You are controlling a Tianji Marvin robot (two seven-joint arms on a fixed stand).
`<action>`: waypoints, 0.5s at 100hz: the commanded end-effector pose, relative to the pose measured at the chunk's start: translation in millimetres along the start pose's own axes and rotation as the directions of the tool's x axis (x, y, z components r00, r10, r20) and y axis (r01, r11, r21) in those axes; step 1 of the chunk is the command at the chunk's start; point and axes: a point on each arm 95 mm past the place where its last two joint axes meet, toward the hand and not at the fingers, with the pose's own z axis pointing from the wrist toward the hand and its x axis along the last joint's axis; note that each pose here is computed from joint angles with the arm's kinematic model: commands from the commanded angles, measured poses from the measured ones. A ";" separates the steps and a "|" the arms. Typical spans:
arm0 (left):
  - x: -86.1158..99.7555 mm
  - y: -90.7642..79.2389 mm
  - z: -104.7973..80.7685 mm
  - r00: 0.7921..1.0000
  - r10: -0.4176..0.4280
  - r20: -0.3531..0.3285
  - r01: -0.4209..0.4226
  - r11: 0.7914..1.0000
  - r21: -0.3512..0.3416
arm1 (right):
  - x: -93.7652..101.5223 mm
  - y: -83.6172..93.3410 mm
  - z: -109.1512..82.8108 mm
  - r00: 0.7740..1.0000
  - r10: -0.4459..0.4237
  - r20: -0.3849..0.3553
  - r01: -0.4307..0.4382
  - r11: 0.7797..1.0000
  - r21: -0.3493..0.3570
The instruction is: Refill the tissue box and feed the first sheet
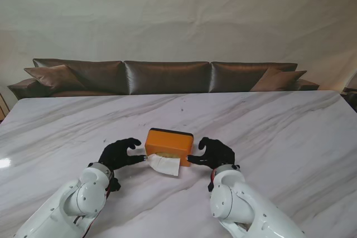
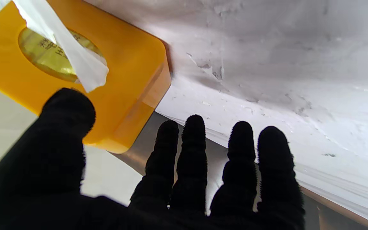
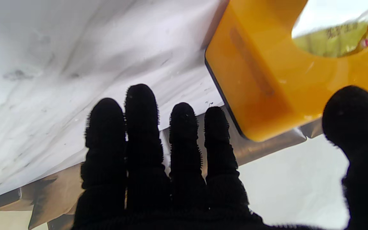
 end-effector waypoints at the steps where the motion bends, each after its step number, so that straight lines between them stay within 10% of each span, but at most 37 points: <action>1: -0.1 6.7 4.7 1.000 -0.012 0.003 0.012 1.000 -0.017 | 0.5 -8.4 3.3 1.000 0.000 0.009 0.000 0.999 0.032; 50: 11.1 28.3 28.0 0.994 -0.096 -0.051 0.094 0.995 -0.038 | 24.2 -25.7 17.7 0.999 0.051 -0.001 -0.051 0.998 0.022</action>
